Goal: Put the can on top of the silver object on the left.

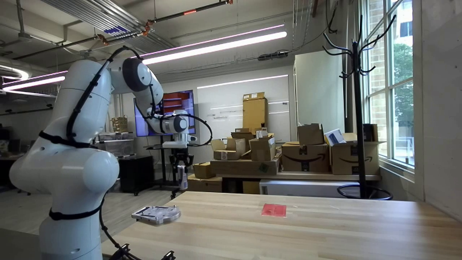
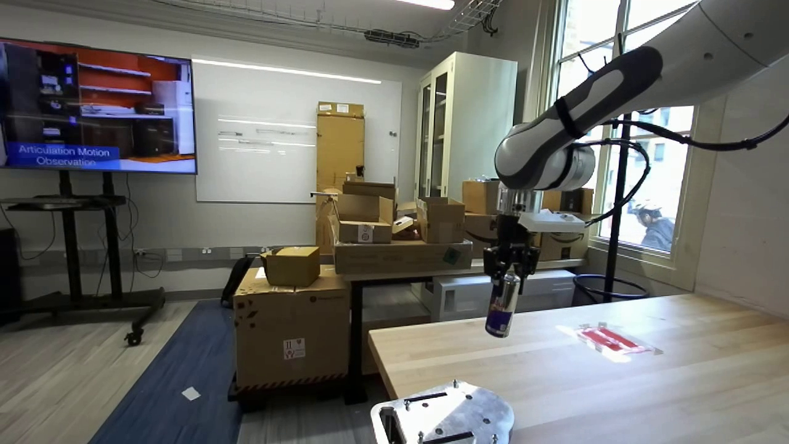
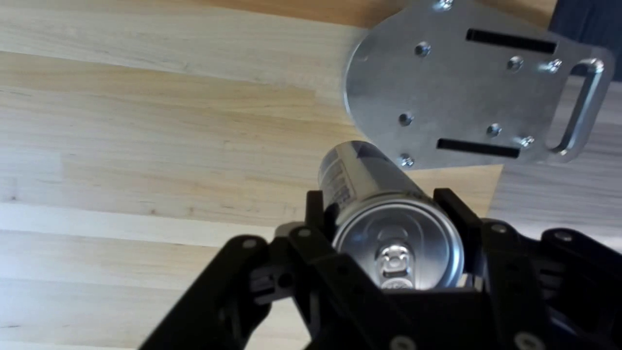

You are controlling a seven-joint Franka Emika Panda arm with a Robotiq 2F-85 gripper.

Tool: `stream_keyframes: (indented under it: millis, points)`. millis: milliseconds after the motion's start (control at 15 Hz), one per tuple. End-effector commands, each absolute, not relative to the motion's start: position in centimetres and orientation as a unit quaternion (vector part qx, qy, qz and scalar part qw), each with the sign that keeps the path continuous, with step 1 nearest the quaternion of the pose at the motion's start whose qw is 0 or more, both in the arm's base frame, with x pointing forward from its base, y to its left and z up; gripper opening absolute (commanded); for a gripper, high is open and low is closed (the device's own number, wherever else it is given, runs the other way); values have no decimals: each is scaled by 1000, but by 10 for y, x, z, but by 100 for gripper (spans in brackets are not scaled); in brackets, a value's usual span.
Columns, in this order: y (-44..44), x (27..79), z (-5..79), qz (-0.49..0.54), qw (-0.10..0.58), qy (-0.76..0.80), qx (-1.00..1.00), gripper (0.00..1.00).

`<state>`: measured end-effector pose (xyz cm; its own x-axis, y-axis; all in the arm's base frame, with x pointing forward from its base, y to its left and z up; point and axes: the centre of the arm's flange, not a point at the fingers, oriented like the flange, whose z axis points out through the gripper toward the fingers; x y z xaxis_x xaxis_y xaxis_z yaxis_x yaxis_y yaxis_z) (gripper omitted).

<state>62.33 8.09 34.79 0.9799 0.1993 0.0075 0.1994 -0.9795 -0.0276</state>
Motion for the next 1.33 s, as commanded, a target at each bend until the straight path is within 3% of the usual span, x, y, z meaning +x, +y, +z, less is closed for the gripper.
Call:
stream_keyframes:
  millis: [0, 667, 1267]
  points:
    - [127, 585, 342, 10, 5, -157, -988, 33]
    - [208, 561, 300, 49, 2, -229, -972, 33]
    - [221, 599, 279, 48, 12, -227, -973, 33]
